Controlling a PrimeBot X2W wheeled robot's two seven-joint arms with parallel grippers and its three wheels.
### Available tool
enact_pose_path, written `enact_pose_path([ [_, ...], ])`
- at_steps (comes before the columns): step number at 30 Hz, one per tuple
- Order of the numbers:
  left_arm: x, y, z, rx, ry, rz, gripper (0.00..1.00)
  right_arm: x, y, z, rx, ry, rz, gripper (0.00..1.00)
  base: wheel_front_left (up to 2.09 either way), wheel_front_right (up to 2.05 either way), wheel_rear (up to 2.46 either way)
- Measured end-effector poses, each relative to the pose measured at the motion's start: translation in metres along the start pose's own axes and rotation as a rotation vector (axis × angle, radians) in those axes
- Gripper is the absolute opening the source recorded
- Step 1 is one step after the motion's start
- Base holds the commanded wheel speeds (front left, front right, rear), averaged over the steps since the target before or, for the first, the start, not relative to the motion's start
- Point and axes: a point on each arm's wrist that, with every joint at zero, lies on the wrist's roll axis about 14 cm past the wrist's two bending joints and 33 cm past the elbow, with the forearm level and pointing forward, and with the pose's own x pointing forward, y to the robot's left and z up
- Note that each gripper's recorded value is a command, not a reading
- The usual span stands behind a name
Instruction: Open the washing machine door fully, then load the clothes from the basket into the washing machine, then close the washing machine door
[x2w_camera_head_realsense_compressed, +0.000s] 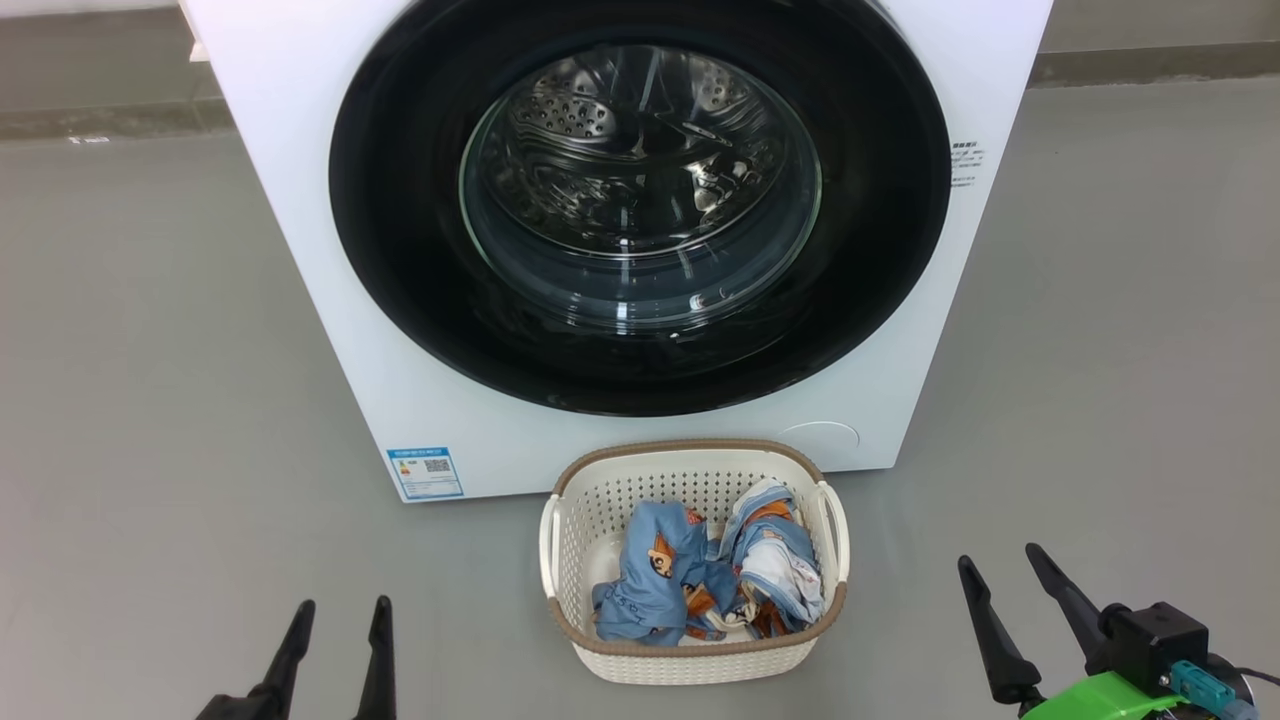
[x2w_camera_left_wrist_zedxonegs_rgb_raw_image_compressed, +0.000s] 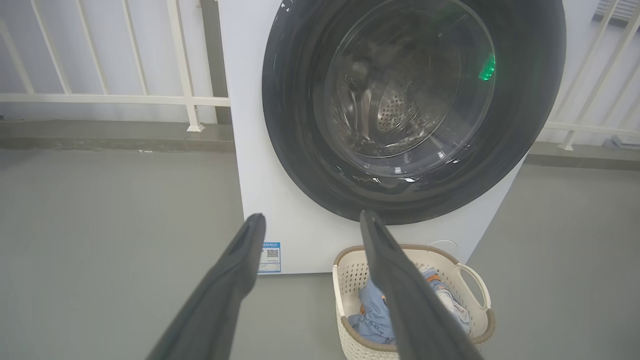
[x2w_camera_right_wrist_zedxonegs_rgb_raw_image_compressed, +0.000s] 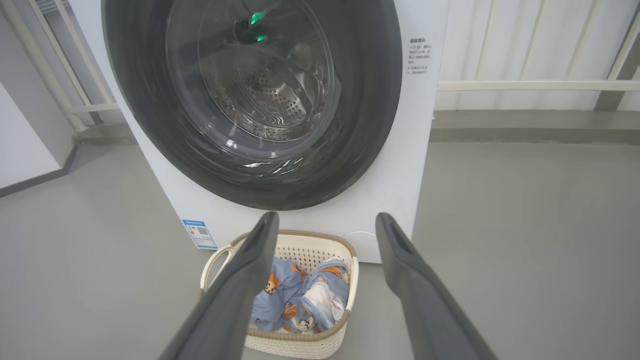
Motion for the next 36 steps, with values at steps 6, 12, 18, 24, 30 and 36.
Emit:
enact_pose_path([
  [6,-0.001,0.007,-0.004,-0.011,0.013,0.023,1.00,-0.002,-0.008,0.001,0.006,-0.005,-0.028,1.00,0.00,0.00,0.00],
  [12,-0.002,0.011,-0.009,-0.014,0.027,0.037,1.00,-0.001,-0.012,0.004,0.013,-0.016,-0.045,1.00,0.00,0.00,0.00],
  [18,0.000,0.014,-0.007,-0.016,0.022,0.046,1.00,-0.001,-0.011,0.004,0.019,-0.019,-0.048,1.00,0.01,0.01,-0.02],
  [24,0.001,0.015,-0.006,-0.015,0.021,0.049,1.00,-0.002,-0.011,0.003,0.023,-0.018,-0.051,1.00,0.39,0.39,-0.78],
  [30,0.005,0.014,-0.004,-0.013,0.016,0.043,1.00,-0.003,-0.012,0.002,0.025,-0.015,-0.056,1.00,0.90,0.90,-1.81],
  [36,0.006,0.013,-0.004,-0.014,0.016,0.040,1.00,-0.003,-0.013,0.001,0.023,-0.013,-0.058,1.00,1.22,1.22,-2.44],
])
